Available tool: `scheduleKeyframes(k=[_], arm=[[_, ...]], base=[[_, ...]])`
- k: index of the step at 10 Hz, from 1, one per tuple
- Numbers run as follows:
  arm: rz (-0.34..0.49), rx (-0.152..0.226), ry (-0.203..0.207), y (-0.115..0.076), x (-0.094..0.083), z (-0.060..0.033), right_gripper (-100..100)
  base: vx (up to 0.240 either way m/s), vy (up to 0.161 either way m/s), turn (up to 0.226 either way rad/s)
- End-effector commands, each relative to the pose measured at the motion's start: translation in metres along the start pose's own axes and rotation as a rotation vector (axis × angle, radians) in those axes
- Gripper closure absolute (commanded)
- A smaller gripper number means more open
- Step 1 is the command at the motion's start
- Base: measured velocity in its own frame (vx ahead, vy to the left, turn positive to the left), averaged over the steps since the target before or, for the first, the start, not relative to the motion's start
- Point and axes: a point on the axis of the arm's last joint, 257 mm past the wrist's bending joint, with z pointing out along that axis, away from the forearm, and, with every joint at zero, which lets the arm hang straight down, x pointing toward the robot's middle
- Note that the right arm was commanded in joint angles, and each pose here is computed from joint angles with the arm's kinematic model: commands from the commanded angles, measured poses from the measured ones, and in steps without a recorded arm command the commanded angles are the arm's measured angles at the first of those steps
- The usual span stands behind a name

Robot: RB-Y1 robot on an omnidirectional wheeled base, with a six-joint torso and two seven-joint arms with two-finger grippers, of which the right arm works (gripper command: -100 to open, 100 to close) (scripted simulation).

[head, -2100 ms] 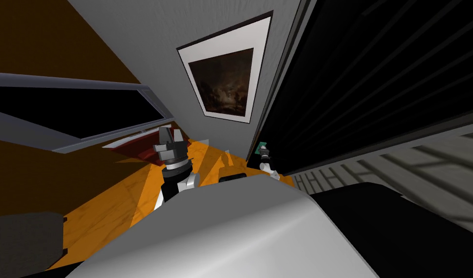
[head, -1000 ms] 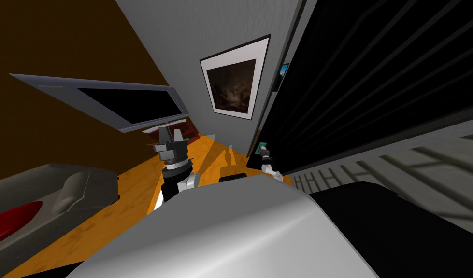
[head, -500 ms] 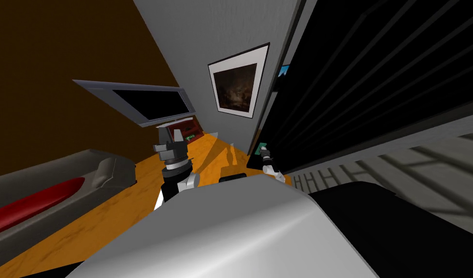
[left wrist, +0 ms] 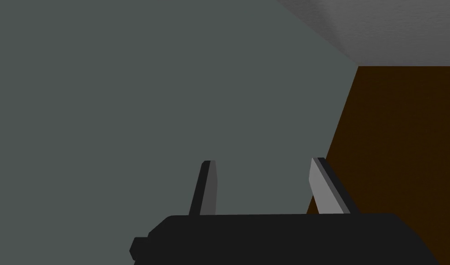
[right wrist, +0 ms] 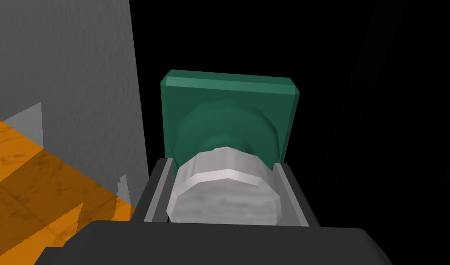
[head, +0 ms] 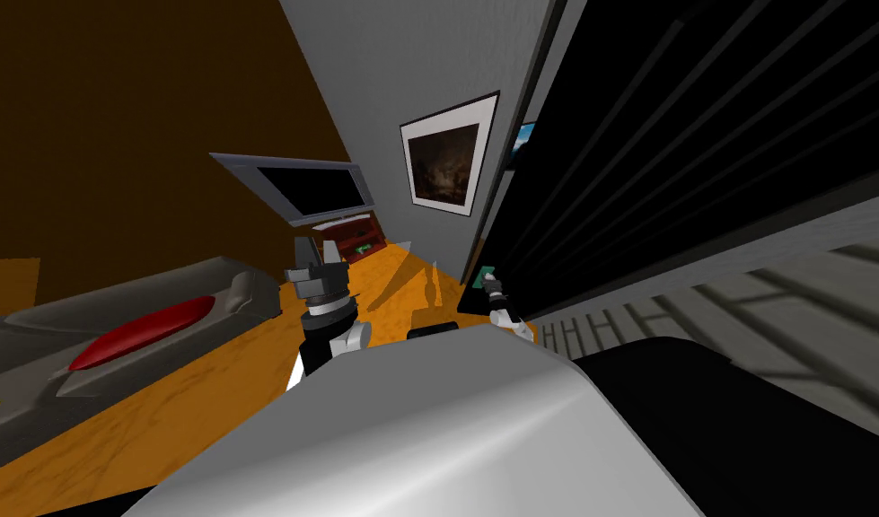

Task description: Pull the door open

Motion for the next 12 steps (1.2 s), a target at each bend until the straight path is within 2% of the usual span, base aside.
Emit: scheduleKeyframes(k=[1, 3, 4, 12], arm=[[0.004, 0.019, 0.004, -0.002, 0.002, -0.0032, 100], [0.002, 0.019, -0.003, -0.001, -0.001, -0.0048, 100], [0.003, 0.033, -0.009, -0.003, -0.004, -0.0089, 100], [0.004, 0.103, 0.004, -0.008, 0.001, -0.0225, 100]], base=[[-0.27, -0.019, 0.112], [-0.163, -0.017, 0.064], [-0.12, -0.012, 0.084], [-0.205, -0.05, 0.125]])
